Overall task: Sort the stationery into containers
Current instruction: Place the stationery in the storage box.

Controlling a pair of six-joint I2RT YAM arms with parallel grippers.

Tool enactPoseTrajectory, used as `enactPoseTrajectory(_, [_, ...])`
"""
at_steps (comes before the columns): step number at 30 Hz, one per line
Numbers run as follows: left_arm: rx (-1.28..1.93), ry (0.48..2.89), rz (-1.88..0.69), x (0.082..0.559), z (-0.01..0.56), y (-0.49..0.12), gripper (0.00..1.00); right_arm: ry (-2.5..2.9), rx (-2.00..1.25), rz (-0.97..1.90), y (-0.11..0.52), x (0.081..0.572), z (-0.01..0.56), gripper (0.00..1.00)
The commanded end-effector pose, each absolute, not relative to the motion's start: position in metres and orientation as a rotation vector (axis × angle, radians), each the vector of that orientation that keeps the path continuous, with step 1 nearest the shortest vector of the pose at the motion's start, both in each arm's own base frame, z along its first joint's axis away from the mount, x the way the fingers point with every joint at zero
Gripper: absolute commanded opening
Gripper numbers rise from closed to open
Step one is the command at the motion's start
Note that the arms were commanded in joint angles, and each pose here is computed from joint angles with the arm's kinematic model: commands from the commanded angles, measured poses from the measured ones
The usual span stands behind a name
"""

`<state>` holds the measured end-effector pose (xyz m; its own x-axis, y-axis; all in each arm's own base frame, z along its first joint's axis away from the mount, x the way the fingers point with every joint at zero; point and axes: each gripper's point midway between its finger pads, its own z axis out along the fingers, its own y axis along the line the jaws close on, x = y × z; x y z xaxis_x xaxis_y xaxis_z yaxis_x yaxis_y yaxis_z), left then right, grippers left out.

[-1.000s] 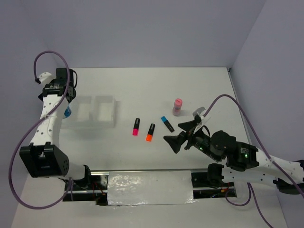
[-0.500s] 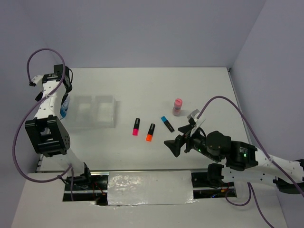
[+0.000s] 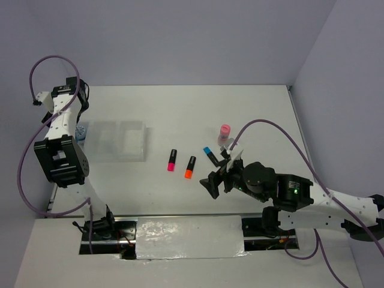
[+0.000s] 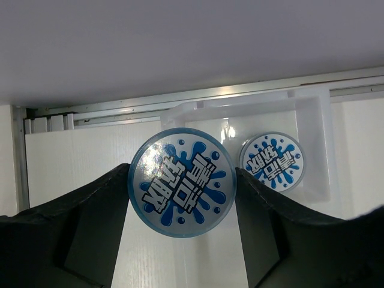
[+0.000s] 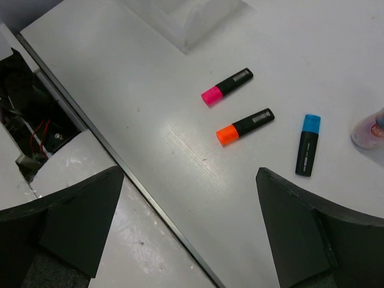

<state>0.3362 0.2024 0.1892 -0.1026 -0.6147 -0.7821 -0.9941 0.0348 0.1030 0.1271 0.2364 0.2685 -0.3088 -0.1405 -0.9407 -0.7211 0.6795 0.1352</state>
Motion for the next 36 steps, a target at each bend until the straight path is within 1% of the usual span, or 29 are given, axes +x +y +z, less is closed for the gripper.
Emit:
enactPoseTrajectory(1, [-1.622, 1.733, 0.971, 0.333, 0.196, 0.212, 0.00, 1.755, -0.653, 0.719, 0.243, 0.130, 0.292, 1.00])
enactPoseTrajectory(14, [-1.629, 1.780, 1.012, 0.336, 0.173, 0.212, 0.00, 1.762, -0.656, 0.729, 0.235, 0.126, 0.282, 1.00])
enactPoseTrajectory(23, [-1.639, 1.755, 0.988, 0.341, 0.164, 0.212, 0.00, 1.762, -0.706, 0.715, 0.242, 0.126, 0.275, 1.00])
enactPoseTrajectory(26, [-1.651, 1.732, 0.977, 0.339, 0.162, 0.213, 0.04, 1.757, -0.720, 0.709, 0.243, 0.126, 0.274, 1.00])
enactPoseTrajectory(27, [-1.653, 1.726, 0.970, 0.340, 0.161, 0.213, 0.07, 1.754, -0.724, 0.708, 0.243, 0.126, 0.275, 1.00])
enactPoseTrajectory(33, [-1.658, 1.738, 0.957, 0.341, 0.150, 0.213, 0.14, 1.748, -0.735, 0.705, 0.242, 0.125, 0.277, 1.00])
enactPoseTrajectory(35, [-1.657, 1.739, 0.955, 0.340, 0.148, 0.214, 0.19, 1.749, -0.741, 0.707, 0.243, 0.124, 0.276, 1.00])
enactPoseTrajectory(36, [-1.657, 1.738, 0.948, 0.338, 0.146, 0.213, 0.23, 1.752, -0.743, 0.706, 0.243, 0.125, 0.275, 1.00])
